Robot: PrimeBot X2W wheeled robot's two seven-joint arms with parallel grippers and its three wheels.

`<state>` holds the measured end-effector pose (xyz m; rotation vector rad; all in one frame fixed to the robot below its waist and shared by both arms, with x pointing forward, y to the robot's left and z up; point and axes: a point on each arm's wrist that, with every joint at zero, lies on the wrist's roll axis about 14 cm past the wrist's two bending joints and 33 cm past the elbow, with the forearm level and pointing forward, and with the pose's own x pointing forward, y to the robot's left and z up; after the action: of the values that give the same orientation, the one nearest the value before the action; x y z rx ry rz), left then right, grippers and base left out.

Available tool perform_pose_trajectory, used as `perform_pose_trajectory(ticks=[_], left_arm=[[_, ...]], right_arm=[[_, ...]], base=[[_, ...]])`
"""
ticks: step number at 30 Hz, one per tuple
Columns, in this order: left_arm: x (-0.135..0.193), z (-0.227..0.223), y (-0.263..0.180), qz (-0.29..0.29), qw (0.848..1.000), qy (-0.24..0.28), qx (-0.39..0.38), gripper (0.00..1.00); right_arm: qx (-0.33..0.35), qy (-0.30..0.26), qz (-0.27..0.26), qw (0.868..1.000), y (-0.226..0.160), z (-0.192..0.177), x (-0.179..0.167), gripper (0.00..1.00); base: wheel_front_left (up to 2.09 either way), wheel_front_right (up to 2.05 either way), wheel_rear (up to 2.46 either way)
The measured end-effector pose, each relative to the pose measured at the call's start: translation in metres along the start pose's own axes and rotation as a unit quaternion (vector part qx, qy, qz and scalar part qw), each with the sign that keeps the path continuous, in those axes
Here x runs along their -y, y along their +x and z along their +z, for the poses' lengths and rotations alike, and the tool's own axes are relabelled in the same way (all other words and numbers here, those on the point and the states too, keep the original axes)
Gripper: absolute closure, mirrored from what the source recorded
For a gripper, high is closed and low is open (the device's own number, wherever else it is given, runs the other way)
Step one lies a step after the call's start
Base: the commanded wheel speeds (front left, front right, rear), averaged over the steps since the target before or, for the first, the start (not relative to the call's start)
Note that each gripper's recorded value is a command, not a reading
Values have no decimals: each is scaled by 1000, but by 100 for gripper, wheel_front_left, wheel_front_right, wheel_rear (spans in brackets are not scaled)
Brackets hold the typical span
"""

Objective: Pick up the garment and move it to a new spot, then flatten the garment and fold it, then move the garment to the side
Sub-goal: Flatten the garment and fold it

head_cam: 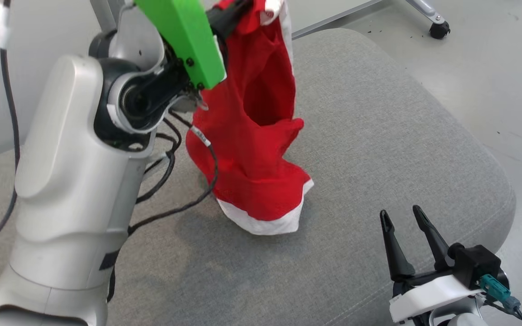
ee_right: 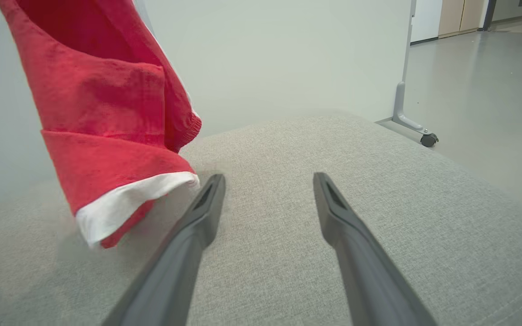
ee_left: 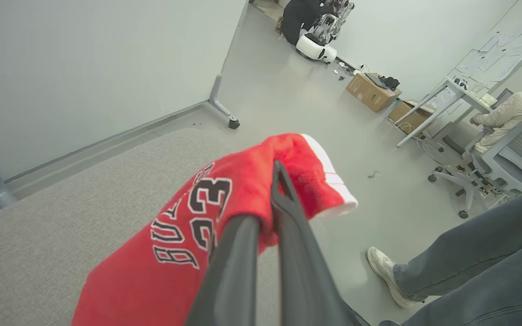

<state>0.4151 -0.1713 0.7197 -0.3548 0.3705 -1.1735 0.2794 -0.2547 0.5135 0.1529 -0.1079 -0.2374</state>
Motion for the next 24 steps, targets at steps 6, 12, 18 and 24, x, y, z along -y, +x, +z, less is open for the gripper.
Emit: perform_pose_trajectory(ticks=[6, 12, 18, 24], left_arm=[[-31, -47, -23, 7, 997, -72, -18, 100], [-45, -111, -64, 13, 987, -152, -44, 100], [-65, -180, -126, 70, 970, -218, -82, 100], [-106, -209, -175, 167, 942, -288, -35, 100]], right_arm=[[-12, 4, 3, 1000, 2, -7, -2, 0], [-14, -6, 26, 1000, 13, -10, -14, 0], [-15, -16, 57, 998, 26, -12, -31, 0], [-18, -18, 85, 996, 34, -16, -49, 0]], base=[[0, 0, 0], [0, 0, 0], [0, 0, 0], [0, 0, 0]])
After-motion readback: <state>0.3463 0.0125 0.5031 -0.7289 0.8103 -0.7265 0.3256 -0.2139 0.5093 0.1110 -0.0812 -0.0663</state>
